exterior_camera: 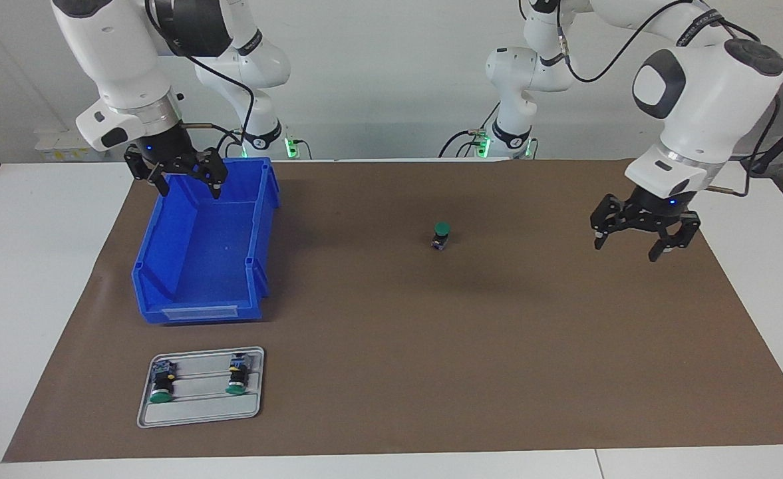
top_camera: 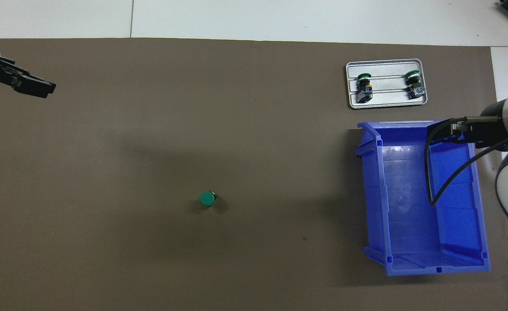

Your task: Place and press button with both arms

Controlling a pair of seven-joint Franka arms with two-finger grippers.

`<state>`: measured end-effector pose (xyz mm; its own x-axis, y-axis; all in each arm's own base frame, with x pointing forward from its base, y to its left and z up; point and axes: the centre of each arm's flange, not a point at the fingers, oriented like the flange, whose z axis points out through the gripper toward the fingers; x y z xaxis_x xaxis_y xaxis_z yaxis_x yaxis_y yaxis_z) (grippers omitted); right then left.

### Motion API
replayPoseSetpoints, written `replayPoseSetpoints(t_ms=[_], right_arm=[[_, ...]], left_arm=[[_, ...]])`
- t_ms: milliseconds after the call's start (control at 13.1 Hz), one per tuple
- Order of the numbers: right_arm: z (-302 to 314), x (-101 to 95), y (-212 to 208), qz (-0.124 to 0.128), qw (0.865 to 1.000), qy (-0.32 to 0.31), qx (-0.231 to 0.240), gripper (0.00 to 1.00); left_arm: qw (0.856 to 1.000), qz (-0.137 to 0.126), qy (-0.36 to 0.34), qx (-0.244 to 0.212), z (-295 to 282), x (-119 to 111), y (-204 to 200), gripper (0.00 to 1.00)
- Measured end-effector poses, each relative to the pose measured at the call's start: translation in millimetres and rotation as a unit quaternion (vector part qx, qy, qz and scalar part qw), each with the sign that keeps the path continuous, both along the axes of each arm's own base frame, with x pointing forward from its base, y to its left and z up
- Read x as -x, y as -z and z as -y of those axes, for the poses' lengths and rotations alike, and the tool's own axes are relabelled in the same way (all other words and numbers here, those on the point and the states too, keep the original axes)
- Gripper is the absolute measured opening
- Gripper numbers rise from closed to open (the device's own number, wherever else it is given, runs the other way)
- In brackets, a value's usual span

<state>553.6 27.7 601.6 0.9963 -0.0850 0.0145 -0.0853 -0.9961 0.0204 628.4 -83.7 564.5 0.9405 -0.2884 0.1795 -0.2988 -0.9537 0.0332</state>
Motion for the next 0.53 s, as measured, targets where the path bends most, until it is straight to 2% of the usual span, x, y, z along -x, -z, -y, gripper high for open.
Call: replayPoseSetpoints(t_ms=[229,305,458,534], right_arm=[[0,0.0,0,0.0,1.0,0.0,0.0,1.0],[0,0.0,0,0.0,1.0,0.0,0.0,1.0],[0,0.0,0,0.0,1.0,0.0,0.0,1.0],[0,0.0,0,0.0,1.0,0.0,0.0,1.0]], left_arm=[[0.999,-0.04,-0.033,0.011,70,37,23,0.93],[0.997,-0.056,-0.043,0.011,90,53,34,0.81],[0.994,-0.088,-0.07,0.008,127,82,59,0.49],[0.993,-0.094,-0.074,0.005,143,93,71,0.35]])
